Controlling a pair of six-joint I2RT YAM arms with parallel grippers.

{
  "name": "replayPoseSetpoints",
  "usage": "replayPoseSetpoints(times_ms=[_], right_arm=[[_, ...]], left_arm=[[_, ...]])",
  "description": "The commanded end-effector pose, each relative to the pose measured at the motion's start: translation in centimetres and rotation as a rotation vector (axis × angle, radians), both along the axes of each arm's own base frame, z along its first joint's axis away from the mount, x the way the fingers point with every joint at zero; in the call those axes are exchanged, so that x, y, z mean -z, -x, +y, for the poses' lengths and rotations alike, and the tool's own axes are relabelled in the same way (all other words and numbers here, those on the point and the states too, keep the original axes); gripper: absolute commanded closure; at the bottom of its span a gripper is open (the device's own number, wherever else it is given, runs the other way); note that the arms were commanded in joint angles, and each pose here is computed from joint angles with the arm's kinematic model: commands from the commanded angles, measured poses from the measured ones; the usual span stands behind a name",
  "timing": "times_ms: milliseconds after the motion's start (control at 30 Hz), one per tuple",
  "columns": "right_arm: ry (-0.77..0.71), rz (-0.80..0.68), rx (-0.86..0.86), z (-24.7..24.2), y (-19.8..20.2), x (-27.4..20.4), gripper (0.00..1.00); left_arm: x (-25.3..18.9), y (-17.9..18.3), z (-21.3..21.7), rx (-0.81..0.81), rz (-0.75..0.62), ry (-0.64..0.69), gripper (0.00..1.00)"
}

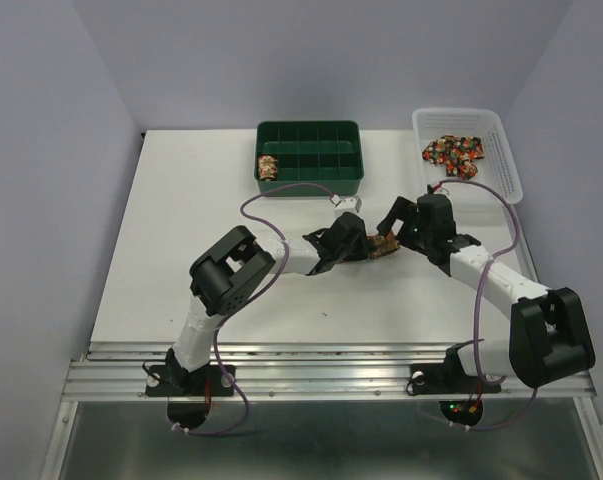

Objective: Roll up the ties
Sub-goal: Roll the tie

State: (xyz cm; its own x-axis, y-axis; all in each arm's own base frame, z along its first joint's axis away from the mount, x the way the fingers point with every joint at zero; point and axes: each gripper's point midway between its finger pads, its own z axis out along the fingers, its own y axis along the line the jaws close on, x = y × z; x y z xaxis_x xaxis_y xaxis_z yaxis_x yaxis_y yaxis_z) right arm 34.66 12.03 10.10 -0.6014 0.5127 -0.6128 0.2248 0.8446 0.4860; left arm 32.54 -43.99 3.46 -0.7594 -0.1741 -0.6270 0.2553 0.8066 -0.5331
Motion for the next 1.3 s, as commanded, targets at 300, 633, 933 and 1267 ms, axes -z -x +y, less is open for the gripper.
replayPoseSetpoints(times_ms=[300, 633, 933, 1267], right_arm=[[0.229, -0.212, -0.596, -0.4, -2.1, -1.3, 0.0], [0.131, -0.187, -0.61, -0.8, -4.1, 1.0, 0.04], [-0.064, -0.141, -0.629, -2.1, -3.7, 3.0, 0.14], [-0.18, -0.106, -0.681, -1.7, -2.7, 4.3, 0.31]], left_arm=[[0.0, -0.1, -0.2, 0.019, -0.02, -0.047, 0.69], [0.6, 0.1, 0.3, 0.016, -0.013, -0.061, 0.69], [1.4, 0.1, 0.7, 0.003, -0.007, -0.081, 0.69], [1.4, 0.1, 0.6, 0.006, -0.006, -0.08, 0.69]])
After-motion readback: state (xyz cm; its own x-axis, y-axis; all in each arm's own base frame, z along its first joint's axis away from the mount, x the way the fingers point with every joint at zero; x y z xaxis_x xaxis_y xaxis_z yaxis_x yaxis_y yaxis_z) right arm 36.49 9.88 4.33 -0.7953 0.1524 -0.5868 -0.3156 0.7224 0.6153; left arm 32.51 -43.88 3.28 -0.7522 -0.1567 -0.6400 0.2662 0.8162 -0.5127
